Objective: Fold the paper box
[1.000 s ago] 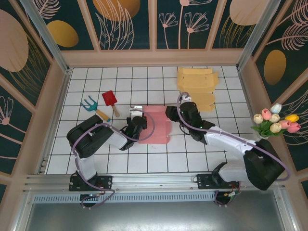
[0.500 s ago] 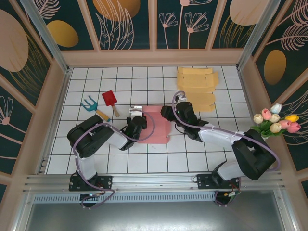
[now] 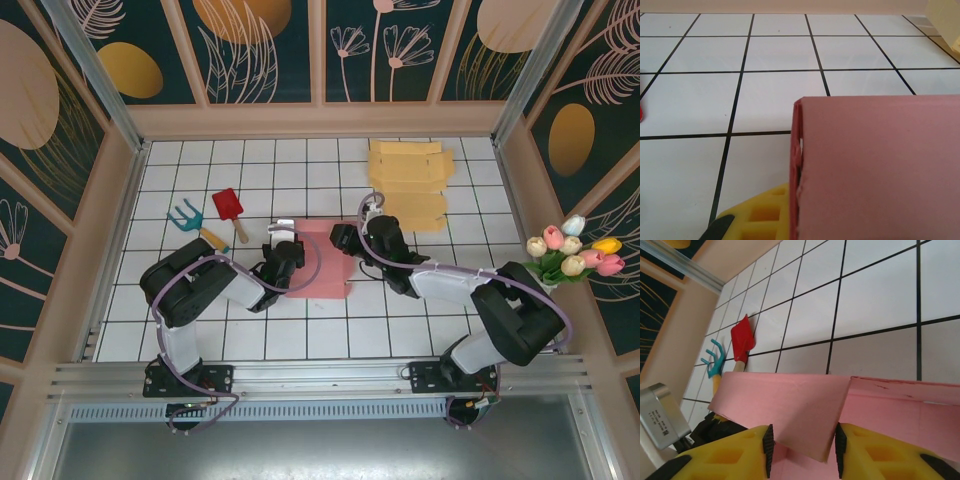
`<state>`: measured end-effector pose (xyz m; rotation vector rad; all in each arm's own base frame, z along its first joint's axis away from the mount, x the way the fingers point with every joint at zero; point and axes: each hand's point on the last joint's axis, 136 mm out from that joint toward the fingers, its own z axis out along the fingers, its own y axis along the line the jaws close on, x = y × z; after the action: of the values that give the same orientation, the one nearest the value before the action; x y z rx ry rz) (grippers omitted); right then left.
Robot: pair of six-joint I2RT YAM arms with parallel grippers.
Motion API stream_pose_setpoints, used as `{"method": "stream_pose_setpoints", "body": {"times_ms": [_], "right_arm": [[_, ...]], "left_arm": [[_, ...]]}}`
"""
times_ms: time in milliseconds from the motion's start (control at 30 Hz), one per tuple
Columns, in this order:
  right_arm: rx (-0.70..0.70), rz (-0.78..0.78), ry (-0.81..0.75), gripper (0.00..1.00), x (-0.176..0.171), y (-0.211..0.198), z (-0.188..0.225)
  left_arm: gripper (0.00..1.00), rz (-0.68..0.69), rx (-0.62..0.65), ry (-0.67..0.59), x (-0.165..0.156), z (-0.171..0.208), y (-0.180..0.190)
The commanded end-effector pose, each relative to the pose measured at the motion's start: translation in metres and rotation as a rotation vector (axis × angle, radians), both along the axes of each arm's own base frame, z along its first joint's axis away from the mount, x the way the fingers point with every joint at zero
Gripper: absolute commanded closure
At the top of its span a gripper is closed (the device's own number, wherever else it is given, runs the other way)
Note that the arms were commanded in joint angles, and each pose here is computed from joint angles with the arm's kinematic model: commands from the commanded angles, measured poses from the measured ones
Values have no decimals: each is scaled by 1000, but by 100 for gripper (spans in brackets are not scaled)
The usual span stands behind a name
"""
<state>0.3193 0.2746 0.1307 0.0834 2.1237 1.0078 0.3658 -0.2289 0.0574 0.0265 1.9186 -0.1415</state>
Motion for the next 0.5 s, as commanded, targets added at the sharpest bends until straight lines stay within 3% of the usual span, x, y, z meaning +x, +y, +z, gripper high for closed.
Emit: {"method": "stream_pose_setpoints", "body": {"times_ms": [0,267,467], "right_arm": [[75,7,-69,66,0,1,23],[34,-60,-39,75,1,-30,-4],[29,-45,-39,63,-3,-36,-8]], "left_arm": [[100,4,-22,-11,3,3,-2],[100,9,-27,-6,3,2,-2],[100,19,-19,0,4,0,-1]]}}
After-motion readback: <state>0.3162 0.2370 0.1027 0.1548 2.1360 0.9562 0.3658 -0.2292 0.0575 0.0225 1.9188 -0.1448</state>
